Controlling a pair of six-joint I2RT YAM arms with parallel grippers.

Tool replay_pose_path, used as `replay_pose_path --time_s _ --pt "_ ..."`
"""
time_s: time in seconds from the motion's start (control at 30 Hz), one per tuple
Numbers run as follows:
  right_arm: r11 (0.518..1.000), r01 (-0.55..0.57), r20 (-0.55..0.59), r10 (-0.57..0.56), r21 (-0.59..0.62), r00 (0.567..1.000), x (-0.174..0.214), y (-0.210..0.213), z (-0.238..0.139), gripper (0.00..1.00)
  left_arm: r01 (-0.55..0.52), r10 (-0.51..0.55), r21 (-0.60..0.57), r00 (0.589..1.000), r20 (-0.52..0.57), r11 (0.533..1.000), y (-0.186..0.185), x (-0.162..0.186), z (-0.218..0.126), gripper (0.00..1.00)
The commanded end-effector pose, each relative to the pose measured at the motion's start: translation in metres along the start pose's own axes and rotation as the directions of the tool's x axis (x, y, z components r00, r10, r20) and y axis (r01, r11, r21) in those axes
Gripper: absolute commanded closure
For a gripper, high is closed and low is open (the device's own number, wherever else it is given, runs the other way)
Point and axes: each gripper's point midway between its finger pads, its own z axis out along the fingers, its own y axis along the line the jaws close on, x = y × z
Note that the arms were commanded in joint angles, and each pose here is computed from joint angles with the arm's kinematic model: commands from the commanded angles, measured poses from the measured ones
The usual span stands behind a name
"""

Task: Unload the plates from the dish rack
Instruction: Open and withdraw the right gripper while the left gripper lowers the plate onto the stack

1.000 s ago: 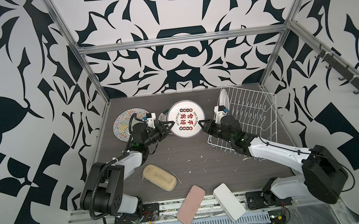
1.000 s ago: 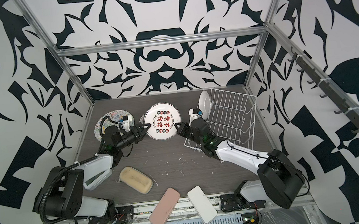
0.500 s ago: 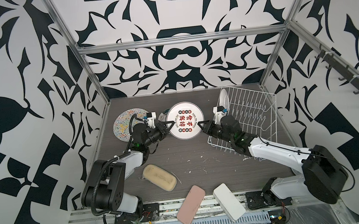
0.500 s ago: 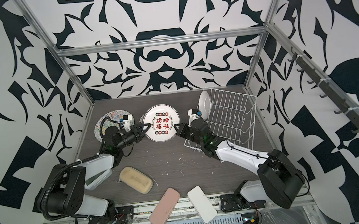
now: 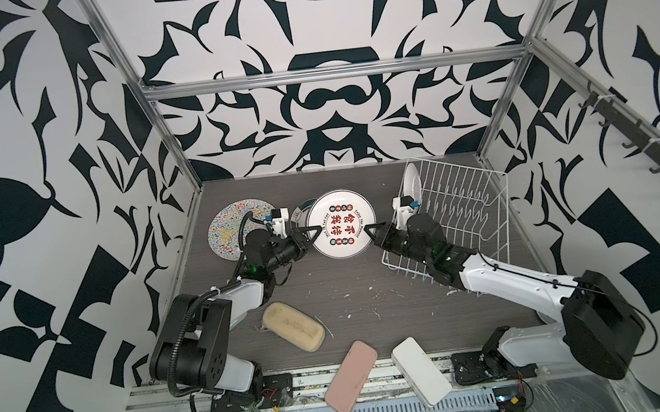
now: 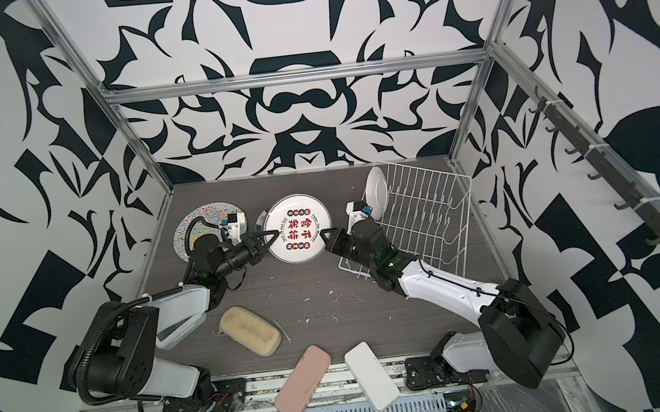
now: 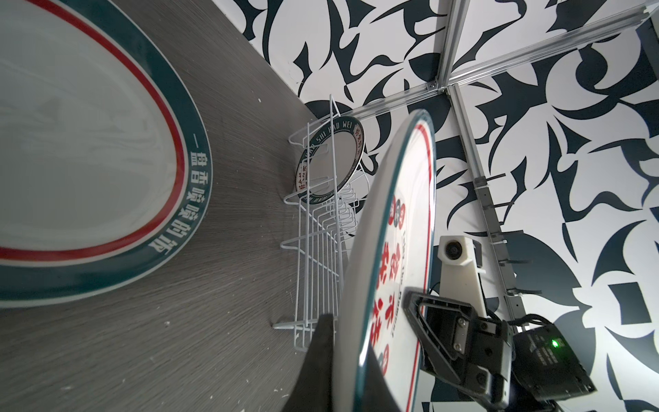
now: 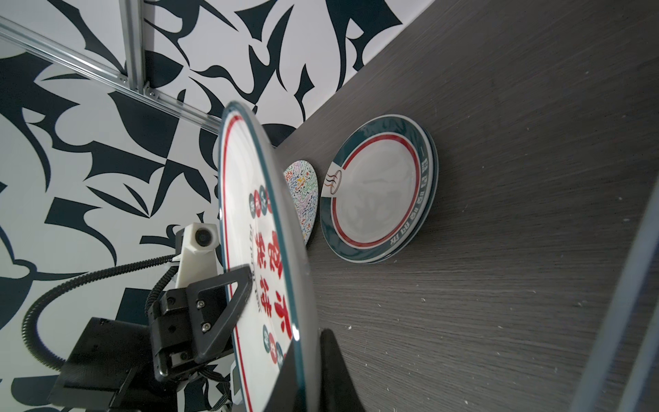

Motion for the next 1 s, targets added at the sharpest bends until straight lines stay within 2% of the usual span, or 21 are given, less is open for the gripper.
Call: replay_pose_path --time_s 0.0,0.13,0.27,0.43,0.7,0.97 --pt "0.996 0.027 0.099 -0.019 -0.084 0.995 -0.023 0.029 -0.014 0.82 0.007 -0.007 -0.001 1.0 0.029 1.0 -0.002 -0.009 -0.003 0.99" --pt "0.999 0.021 0.107 -0.017 -0.037 0.994 -0.025 0.023 -0.016 0.73 0.021 -0.021 -0.007 0.999 0.039 1.0 -0.001 -0.018 -0.004 0.99" --pt "0.999 0.04 0.104 -0.039 -0.005 0.994 -0.029 0.023 -0.015 0.69 0.037 -0.036 -0.026 0.998 0.054 0.999 0.004 -0.034 -0.006 0.99" --pt "0.997 0.065 0.09 -0.068 0.032 0.994 -0.038 0.023 -0.012 0.69 0.057 -0.055 -0.025 0.997 0.063 0.998 0.008 -0.06 -0.006 0.99" --pt "0.996 0.053 0.082 -0.059 0.076 0.995 -0.052 0.015 -0.005 0.68 0.073 -0.067 -0.086 0.995 0.068 0.994 0.033 -0.092 0.0 1.0" --pt "0.987 0.111 -0.011 -0.111 0.118 0.994 -0.042 0.006 0.012 0.68 0.079 -0.072 -0.175 0.996 0.046 0.981 0.062 -0.108 0.008 1.0"
